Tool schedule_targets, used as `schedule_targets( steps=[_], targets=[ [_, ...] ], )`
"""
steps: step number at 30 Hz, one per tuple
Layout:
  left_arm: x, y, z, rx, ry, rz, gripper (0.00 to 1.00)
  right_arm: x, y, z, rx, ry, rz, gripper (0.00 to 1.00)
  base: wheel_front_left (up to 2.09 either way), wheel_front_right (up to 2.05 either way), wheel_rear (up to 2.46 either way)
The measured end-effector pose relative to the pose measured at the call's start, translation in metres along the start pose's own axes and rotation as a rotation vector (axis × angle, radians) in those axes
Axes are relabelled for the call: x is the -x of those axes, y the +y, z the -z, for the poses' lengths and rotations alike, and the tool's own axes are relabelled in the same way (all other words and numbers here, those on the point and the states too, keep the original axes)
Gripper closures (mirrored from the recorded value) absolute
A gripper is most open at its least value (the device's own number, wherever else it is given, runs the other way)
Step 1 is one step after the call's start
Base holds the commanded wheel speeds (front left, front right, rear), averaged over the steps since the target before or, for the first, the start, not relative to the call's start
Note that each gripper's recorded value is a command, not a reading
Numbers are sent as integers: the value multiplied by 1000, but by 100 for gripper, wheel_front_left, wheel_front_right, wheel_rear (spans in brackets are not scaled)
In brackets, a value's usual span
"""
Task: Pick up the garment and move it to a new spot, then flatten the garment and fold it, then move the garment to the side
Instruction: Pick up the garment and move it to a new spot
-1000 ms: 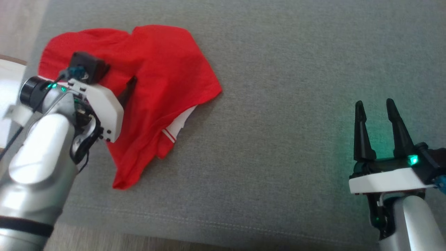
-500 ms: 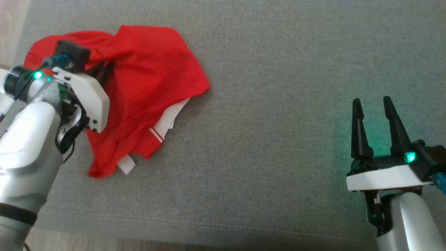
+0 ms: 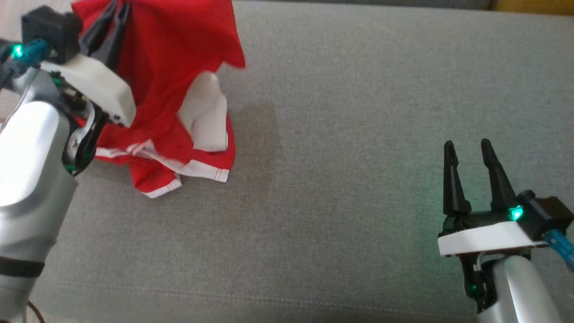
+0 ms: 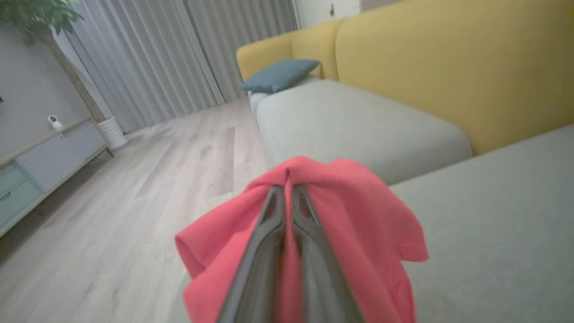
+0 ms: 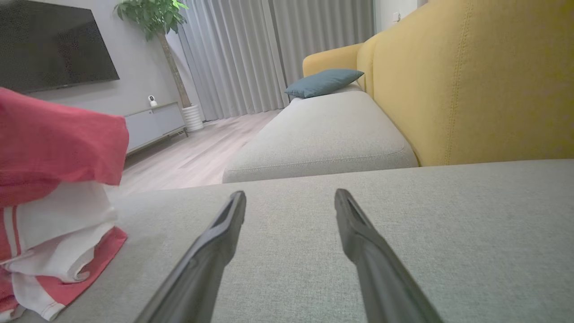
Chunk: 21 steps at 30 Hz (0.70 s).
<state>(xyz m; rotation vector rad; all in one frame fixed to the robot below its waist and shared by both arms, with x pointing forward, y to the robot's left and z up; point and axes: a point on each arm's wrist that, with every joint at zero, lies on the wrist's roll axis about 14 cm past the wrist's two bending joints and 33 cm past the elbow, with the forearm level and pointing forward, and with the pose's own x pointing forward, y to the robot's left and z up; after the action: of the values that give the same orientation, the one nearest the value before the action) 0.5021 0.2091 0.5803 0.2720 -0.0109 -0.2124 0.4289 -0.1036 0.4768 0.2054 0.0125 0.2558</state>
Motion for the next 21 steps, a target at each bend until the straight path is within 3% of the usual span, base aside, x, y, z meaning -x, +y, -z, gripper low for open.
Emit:
schedule_targets(
  steps=[4, 10, 21],
  targets=[
    [3, -7, -53, 12, -147, -5, 100, 7, 2, -10, -12, -27, 1, 0, 0, 0, 0],
    [-1, -49, -94, 57, -251, 83, 100, 22, -3, -15, -16, -40, 26, 0, 0, 0, 0],
    [-25, -179, -95, 105, -200, 368, 100, 52, -35, -37, -8, -100, 135, 0, 0, 0, 0]
  ],
)
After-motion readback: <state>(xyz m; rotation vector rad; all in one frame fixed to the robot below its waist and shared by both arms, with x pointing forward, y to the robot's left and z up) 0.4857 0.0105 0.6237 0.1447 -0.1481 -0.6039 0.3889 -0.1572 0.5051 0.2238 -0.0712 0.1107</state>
